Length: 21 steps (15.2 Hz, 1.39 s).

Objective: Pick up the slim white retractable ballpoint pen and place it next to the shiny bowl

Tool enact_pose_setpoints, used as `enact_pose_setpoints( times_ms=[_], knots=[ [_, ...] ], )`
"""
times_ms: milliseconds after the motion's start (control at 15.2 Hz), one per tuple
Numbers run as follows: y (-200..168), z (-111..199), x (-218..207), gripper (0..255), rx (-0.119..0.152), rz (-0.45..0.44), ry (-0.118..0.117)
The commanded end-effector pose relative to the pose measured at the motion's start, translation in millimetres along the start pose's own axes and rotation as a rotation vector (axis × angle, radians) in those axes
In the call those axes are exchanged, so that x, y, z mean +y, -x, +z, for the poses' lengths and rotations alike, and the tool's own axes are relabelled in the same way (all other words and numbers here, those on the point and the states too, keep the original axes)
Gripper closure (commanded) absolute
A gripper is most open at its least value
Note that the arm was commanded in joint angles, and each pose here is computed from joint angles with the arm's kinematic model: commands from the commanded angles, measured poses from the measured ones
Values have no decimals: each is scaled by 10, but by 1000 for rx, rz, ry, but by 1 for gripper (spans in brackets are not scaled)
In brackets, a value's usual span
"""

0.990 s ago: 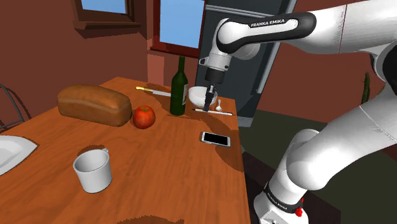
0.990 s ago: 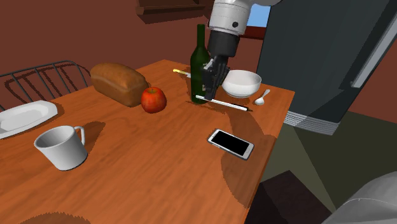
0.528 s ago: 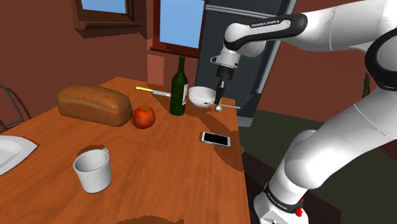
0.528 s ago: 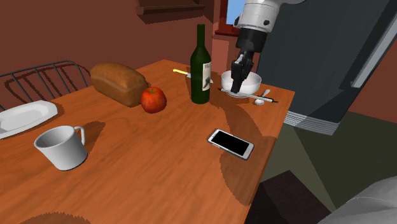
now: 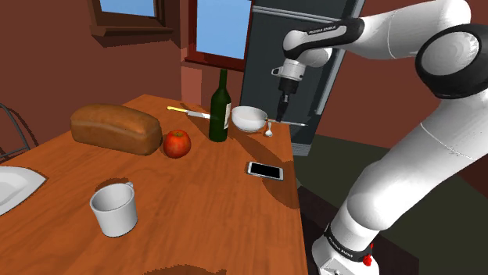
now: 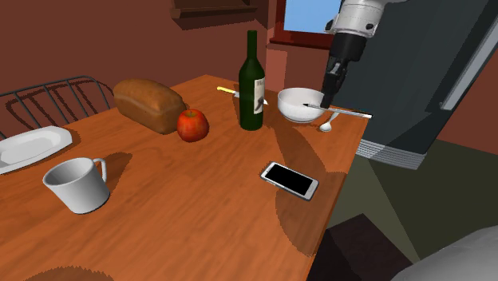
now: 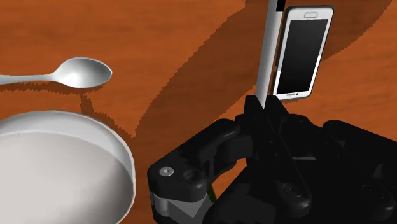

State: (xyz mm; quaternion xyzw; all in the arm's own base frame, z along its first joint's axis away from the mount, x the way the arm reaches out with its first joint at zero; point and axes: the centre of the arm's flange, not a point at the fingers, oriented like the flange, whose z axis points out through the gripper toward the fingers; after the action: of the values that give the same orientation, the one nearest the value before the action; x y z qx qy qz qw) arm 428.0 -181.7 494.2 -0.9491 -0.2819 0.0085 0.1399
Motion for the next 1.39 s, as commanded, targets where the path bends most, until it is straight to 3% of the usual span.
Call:
enact_pose_setpoints(
  times_ms=[0,1320],
  knots=[
    [79,27,105,255,0,-1,0],
    [145,1041,391,255,0,-1,0]
  ],
)
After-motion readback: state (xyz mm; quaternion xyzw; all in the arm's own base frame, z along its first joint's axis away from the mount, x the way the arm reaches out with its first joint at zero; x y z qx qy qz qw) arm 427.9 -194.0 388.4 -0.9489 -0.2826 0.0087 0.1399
